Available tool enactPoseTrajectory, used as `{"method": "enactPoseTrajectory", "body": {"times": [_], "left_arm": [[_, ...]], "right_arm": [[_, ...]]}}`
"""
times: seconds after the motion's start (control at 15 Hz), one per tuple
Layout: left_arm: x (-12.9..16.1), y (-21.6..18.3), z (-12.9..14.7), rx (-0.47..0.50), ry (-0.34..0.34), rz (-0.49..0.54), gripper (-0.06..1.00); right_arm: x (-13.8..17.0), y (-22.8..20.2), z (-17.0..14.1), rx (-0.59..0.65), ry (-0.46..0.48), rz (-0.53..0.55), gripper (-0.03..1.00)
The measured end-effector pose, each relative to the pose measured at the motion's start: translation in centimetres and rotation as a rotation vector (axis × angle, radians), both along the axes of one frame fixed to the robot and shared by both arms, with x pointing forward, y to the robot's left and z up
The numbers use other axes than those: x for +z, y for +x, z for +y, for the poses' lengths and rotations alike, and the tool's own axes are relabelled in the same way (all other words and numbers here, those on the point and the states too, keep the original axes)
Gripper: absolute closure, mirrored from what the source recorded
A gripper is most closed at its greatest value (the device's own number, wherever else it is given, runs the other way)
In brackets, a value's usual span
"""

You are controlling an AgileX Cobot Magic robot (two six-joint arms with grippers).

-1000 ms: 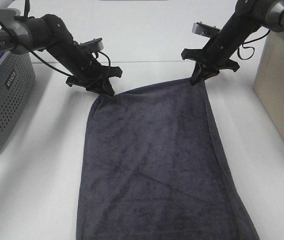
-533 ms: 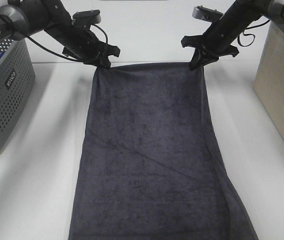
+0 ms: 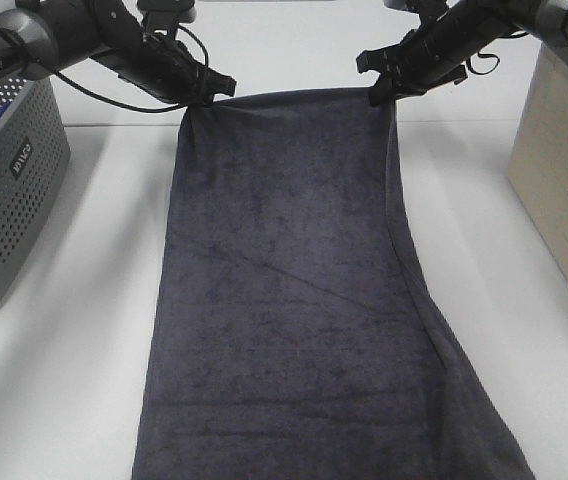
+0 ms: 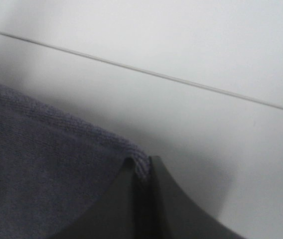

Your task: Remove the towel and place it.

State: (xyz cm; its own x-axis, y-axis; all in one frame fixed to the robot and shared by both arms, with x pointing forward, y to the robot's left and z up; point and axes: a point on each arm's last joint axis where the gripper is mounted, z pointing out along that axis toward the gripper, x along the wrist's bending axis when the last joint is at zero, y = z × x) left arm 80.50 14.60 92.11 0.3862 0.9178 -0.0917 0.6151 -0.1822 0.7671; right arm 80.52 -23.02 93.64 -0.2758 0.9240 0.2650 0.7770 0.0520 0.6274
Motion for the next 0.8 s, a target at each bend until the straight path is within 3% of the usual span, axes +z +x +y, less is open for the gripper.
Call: {"method": "enactPoseTrajectory", "body": {"times": [0.27,0.47,0.8], "left_arm": [[0.3,0.4,0.0,0.002,0.012,-0.075,0.92],[-1.4,0.6,-0.2,0.001,0.022,-0.072,0.92],[-1.6,1.0,-0.3,0.018,0.026,-0.136,0.92]], "right_arm": [[0.3,0.5,-0.1,-0.013,-0.008,-0.063,0.91],[0.4,0.7,-0.3,-0.028,-0.038,-0.102,0.91],[-2.0,1.2,-0.5,-0.047,-0.048,-0.101,0.91]]}}
